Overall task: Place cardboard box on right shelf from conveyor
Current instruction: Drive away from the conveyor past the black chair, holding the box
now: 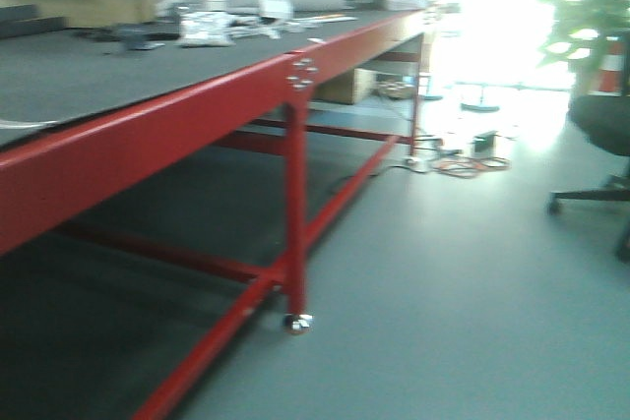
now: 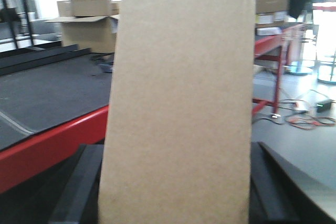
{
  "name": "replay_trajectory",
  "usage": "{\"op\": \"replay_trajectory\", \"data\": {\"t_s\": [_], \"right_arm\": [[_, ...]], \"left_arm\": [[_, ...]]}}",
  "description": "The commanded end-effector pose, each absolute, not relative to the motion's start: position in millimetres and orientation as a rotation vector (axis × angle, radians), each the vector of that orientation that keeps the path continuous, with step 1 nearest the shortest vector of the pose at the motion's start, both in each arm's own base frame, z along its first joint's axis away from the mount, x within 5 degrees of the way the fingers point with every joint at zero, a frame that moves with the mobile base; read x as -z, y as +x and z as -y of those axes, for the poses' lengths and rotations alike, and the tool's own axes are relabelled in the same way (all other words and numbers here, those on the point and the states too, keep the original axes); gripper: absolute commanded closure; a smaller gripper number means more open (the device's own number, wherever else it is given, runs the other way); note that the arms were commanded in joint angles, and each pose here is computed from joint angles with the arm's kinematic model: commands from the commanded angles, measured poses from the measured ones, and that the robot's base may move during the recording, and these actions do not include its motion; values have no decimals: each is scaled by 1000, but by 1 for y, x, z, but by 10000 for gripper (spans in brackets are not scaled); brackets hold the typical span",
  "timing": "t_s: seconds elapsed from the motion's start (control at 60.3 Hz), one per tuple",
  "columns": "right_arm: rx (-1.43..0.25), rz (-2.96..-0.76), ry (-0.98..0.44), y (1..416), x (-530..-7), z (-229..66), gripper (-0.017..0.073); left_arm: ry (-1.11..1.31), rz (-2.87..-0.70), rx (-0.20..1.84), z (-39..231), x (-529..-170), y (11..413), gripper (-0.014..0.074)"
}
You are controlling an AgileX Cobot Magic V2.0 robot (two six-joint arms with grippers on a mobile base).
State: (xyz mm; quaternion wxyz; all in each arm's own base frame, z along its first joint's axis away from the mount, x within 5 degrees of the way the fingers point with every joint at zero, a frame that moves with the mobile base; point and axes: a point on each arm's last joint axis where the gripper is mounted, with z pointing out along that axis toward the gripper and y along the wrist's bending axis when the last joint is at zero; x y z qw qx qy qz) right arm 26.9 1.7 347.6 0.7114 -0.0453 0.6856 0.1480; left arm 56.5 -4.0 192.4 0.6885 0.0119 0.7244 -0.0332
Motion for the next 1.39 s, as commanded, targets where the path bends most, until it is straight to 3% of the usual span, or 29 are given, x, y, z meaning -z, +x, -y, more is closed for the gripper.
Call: {"op": "replay_trajectory", "data": {"t_s": [0.0, 1.376], "right_arm": [[-327, -1391, -117, 24, -366, -2, 499], [-327, -1391, -117, 24, -366, -2, 499]], "left_arm": [[20, -1530, 80, 4, -198, 56, 710], [23, -1528, 83, 4, -198, 56, 709]]}}
